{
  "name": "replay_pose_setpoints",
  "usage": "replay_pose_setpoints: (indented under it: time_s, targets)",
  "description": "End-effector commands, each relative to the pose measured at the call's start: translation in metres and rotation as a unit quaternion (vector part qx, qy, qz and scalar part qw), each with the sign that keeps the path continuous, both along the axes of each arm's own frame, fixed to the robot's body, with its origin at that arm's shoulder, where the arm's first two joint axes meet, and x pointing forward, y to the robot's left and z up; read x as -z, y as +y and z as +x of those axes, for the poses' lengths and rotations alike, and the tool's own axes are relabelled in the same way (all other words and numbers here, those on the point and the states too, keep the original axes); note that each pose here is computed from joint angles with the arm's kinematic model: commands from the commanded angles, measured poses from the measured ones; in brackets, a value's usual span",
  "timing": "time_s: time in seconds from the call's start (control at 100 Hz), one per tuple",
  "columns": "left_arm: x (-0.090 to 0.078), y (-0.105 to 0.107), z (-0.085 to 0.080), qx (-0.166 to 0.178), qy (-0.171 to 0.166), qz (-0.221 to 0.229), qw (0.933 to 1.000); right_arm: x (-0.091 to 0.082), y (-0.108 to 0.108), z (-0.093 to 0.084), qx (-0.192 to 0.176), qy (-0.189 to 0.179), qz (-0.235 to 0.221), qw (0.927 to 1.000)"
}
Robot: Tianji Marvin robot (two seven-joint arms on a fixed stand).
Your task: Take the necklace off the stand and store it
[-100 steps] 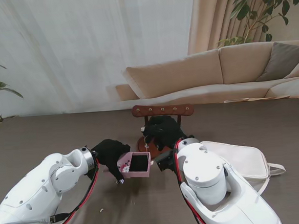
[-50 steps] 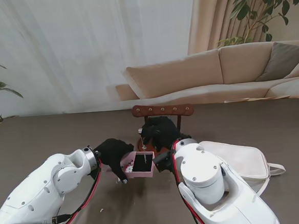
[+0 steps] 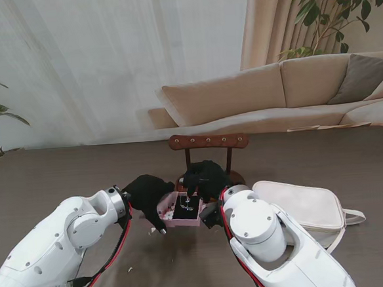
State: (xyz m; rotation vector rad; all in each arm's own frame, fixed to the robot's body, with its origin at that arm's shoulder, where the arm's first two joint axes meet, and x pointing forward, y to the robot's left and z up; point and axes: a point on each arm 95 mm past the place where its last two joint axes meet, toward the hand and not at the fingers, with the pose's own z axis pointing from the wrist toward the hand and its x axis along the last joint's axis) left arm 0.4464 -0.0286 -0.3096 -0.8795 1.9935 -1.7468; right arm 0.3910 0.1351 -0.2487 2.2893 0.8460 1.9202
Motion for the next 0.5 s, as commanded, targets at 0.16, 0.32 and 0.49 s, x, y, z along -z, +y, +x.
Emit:
replay_pose_setpoints:
  time_s: [0.16, 0.32, 0.49]
  targets:
    - [-0.010, -0.007, -0.001, 0.006, -0.007, -0.008, 0.9999, 0.018, -0.002, 0.004, -0.023, -0.021, -0.048, 0.9984]
    - [-0.014, -0.008, -0.002, 0.007, -0.012, -0.010, 0.9999, 0.023, -0.004, 0.007, -0.032, -0.050, -0.084, 0.9947]
    - [-0.017, -0.007, -0.003, 0.007, -0.017, -0.008, 0.9998, 0.024, -0.006, 0.011, -0.048, -0.099, -0.131, 0.9853]
